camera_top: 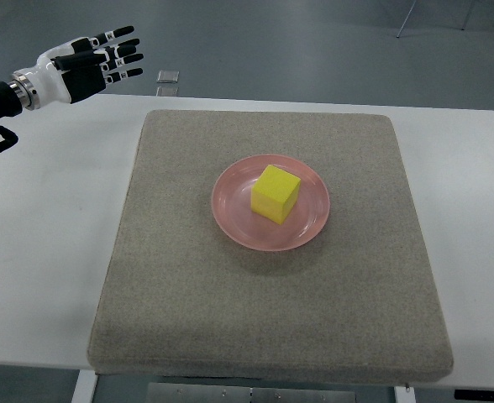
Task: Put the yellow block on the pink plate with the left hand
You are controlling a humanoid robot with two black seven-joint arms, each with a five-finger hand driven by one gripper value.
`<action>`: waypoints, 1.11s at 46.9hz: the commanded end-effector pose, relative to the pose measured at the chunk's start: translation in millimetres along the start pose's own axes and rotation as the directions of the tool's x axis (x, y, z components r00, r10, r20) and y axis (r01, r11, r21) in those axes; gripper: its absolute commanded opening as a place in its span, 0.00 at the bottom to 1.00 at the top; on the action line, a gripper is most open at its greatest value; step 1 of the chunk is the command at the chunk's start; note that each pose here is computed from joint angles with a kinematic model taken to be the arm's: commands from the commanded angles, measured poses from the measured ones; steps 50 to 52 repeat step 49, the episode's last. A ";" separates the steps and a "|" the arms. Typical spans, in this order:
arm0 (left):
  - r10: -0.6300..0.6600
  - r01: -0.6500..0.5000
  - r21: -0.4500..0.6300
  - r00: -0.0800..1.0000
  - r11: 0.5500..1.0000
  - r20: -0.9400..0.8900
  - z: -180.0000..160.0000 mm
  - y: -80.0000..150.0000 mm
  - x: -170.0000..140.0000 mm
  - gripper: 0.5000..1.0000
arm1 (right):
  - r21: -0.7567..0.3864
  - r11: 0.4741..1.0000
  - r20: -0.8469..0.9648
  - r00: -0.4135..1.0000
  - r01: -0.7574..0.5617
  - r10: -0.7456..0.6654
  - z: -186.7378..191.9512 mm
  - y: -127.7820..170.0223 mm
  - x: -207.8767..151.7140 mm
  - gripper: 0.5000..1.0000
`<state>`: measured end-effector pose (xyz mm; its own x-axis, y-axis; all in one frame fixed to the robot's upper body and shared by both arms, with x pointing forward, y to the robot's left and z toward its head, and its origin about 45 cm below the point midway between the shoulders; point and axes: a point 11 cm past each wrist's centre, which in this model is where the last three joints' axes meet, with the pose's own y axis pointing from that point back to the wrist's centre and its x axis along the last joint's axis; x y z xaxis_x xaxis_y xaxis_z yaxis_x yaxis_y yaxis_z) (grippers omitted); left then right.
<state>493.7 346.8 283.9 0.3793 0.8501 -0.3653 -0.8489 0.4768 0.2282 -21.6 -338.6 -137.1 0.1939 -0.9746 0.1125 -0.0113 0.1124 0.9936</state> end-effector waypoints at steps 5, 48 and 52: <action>-0.017 0.017 -0.016 0.999 1.000 -0.050 4.0 -0.5 -3.0 0.99 | 0.000 1.000 0.003 1.000 0.000 0.000 -0.1 0.0 0.0 0.85; -0.063 0.060 -0.022 0.982 0.998 -0.179 -34.6 -9.9 -13.0 0.99 | -0.037 0.999 -0.006 1.000 0.030 -0.030 16.3 0.4 -9.4 0.85; -0.061 0.058 -0.021 0.982 0.998 -0.178 -34.8 -9.7 -12.6 0.99 | -0.043 0.999 -0.006 0.999 0.031 -0.031 17.0 0.5 -9.6 0.85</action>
